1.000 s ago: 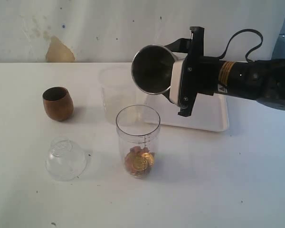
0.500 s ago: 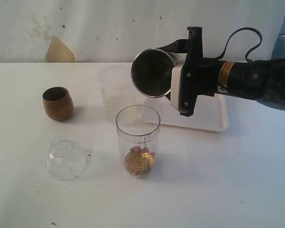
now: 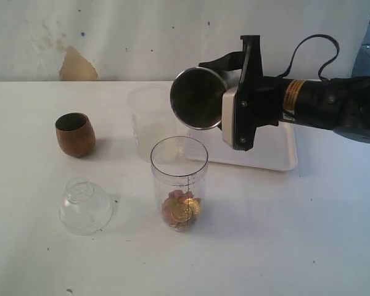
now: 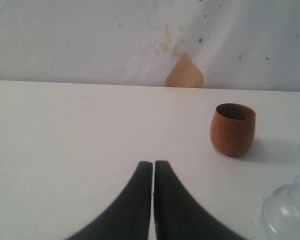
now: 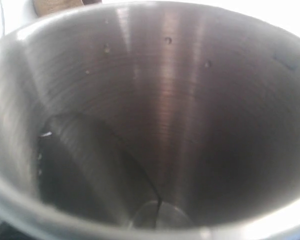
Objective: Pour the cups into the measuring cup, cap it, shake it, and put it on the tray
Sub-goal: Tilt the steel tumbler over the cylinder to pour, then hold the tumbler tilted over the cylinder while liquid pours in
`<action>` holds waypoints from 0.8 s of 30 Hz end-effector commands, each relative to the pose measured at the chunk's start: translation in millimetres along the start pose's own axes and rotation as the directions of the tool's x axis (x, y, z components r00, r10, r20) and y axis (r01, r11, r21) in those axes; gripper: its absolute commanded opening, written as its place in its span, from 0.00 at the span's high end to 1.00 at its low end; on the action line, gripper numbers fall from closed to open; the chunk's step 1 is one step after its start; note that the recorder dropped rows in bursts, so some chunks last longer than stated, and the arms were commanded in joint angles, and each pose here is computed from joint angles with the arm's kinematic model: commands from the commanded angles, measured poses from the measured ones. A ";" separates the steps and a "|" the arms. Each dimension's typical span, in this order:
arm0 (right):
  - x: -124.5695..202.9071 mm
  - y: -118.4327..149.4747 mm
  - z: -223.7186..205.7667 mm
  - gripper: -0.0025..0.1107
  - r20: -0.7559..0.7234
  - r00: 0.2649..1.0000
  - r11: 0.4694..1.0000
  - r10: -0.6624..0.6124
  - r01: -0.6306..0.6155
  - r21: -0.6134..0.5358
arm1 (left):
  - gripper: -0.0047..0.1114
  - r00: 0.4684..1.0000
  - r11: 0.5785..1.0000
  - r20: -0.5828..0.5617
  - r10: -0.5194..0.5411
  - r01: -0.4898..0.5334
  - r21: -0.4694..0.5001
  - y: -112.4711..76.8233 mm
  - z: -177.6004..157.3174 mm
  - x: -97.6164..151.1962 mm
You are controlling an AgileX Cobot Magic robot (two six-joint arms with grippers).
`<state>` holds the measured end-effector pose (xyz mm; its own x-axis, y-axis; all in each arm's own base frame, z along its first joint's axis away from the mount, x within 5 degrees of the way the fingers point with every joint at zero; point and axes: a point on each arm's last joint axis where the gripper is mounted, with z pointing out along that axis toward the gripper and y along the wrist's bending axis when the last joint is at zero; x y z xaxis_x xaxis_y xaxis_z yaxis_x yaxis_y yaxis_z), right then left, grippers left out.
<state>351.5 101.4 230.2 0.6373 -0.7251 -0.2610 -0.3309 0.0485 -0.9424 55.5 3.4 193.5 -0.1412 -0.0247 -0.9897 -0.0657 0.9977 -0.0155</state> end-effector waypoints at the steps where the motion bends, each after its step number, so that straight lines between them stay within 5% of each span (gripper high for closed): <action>1: -8.5 -4.6 3.4 0.98 0.035 0.999 1.000 -0.021 0.020 0.022 | 0.94 1.000 1.000 -0.002 -0.003 0.003 0.001 0.0 0.1 1.4; 24: -15.1 -2.2 7.7 0.98 0.036 0.962 0.962 -0.272 0.272 0.014 | 0.94 1.000 1.000 -0.002 -0.003 0.003 0.001 0.0 0.1 1.4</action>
<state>347.0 116.5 229.1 0.7208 -0.6920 -0.0390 -0.1808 -0.1334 -0.9744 55.5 3.4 193.5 -0.1412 -0.0247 -0.9897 -0.0657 0.9977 -0.0155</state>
